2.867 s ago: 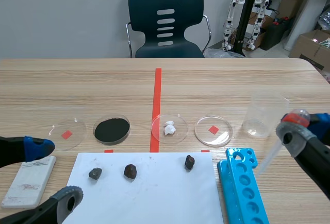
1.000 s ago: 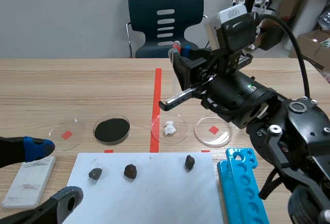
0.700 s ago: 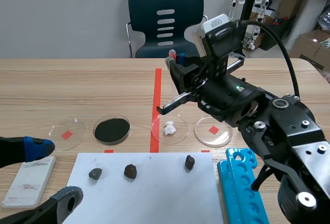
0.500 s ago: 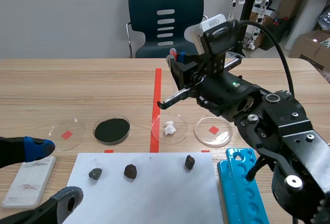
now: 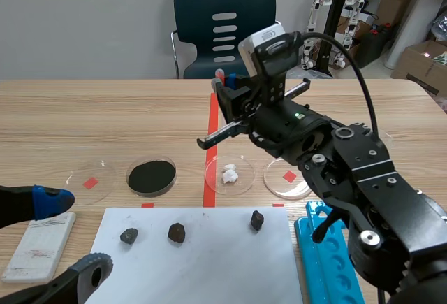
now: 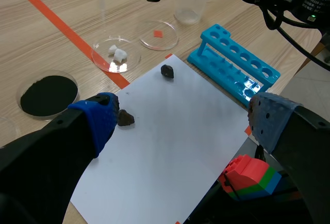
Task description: Squeeze the dropper onto the mineral
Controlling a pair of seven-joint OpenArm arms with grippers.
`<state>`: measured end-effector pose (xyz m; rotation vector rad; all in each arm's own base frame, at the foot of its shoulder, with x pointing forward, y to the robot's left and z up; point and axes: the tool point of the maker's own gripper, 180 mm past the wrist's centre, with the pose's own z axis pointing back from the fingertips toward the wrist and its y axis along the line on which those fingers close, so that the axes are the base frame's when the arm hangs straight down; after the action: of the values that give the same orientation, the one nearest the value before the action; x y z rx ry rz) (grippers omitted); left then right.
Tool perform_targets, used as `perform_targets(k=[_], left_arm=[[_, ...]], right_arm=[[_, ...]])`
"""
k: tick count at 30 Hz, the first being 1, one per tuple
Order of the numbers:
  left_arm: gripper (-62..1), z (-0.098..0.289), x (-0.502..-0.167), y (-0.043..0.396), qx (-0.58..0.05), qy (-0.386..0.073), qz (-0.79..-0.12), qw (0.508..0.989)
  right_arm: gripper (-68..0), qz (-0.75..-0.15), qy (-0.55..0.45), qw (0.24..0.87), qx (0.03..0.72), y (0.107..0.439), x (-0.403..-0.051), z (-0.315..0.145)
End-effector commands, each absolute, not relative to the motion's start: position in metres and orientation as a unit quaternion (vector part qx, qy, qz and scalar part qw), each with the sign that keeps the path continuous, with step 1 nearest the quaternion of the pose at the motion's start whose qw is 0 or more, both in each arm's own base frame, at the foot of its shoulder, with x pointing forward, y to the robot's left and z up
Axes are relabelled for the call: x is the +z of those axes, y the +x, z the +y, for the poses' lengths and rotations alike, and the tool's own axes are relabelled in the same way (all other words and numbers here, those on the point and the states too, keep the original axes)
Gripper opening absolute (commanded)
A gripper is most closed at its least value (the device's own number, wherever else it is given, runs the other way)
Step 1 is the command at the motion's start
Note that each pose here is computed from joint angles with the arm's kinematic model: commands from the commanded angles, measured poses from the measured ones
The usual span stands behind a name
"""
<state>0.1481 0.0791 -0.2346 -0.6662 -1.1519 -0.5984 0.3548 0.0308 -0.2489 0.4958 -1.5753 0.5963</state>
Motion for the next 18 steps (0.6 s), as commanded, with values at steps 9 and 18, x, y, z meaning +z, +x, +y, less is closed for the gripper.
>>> perform_targets(k=[9,18], left_arm=[[-8.4,0.077,-0.226,0.151,-0.268,-0.31,-0.538,0.736],[-8.4,0.077,-0.226,0.151,-0.268,-0.31,-0.538,0.736]], right_arm=[[-63.3,-0.688,0.239,0.63,0.271,0.334,-0.256,0.037],[-63.3,-0.7,0.228,0.621,0.271,0.329,-0.258,0.023]])
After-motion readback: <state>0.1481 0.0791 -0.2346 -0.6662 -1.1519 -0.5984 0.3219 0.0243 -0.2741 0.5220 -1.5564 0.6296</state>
